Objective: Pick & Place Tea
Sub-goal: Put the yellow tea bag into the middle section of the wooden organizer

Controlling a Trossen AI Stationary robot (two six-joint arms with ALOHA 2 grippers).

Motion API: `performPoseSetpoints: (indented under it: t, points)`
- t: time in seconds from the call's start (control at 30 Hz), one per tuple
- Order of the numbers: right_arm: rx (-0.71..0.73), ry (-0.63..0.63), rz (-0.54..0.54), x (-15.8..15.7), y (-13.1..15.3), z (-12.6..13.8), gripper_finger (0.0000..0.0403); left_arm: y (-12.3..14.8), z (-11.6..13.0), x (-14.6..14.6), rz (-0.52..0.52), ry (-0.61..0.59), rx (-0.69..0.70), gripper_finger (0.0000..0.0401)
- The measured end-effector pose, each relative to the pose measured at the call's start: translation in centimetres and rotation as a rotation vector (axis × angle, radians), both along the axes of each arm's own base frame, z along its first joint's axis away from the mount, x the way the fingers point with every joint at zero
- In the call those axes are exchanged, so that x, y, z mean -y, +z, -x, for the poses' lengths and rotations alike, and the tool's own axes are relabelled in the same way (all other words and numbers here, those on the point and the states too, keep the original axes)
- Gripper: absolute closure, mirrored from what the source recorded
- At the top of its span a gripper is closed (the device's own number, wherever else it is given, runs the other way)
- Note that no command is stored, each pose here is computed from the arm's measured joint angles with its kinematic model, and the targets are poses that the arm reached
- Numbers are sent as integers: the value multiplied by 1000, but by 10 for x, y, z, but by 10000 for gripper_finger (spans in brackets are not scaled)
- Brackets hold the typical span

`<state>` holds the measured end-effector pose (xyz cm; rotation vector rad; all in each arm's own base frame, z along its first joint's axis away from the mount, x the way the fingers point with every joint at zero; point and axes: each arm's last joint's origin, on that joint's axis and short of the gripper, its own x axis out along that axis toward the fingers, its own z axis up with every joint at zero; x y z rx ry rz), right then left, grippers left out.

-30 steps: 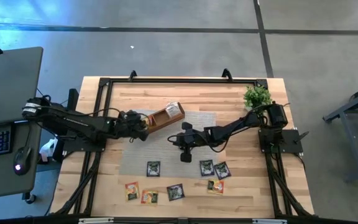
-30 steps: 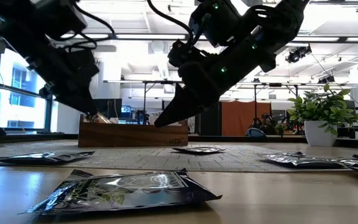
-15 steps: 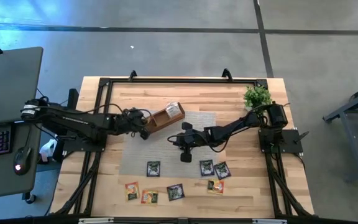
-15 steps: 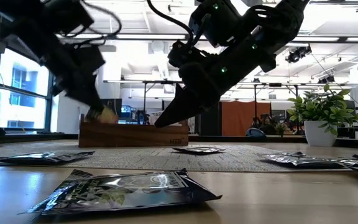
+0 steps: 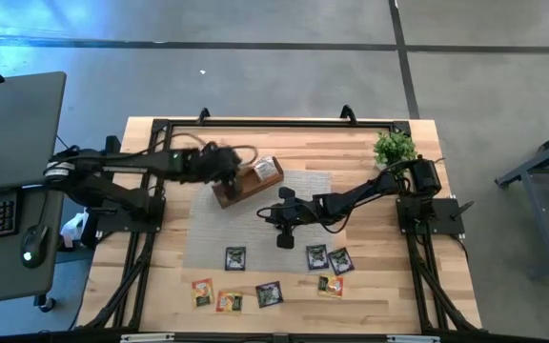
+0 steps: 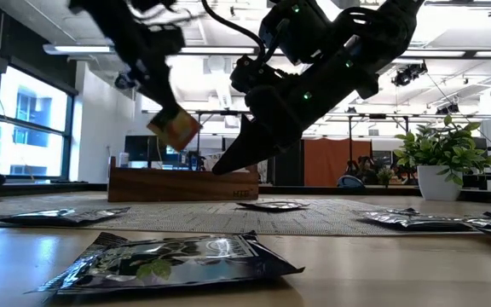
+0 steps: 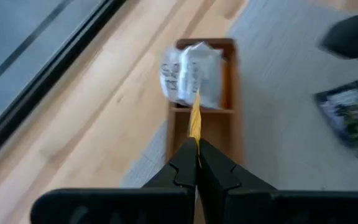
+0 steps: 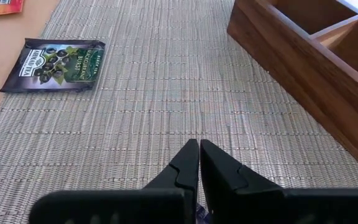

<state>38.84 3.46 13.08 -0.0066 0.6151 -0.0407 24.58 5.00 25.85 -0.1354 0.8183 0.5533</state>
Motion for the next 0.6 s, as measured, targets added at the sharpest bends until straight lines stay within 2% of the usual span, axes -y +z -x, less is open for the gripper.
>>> performPoseSetpoints:
  t: [0.1, 0.27, 0.6]
  points:
    - [0, 0, 0, 0, 0, 0, 391, -8, -12, -17, 50, -42, -85, 401]
    - [-7, 0, 1, 0, -1, 0, 391, -21, -24, -31, 110, -42, -207, 401]
    - [-17, 0, 2, 0, -2, 1, 391, -24, -40, -34, 113, -99, -273, 400]
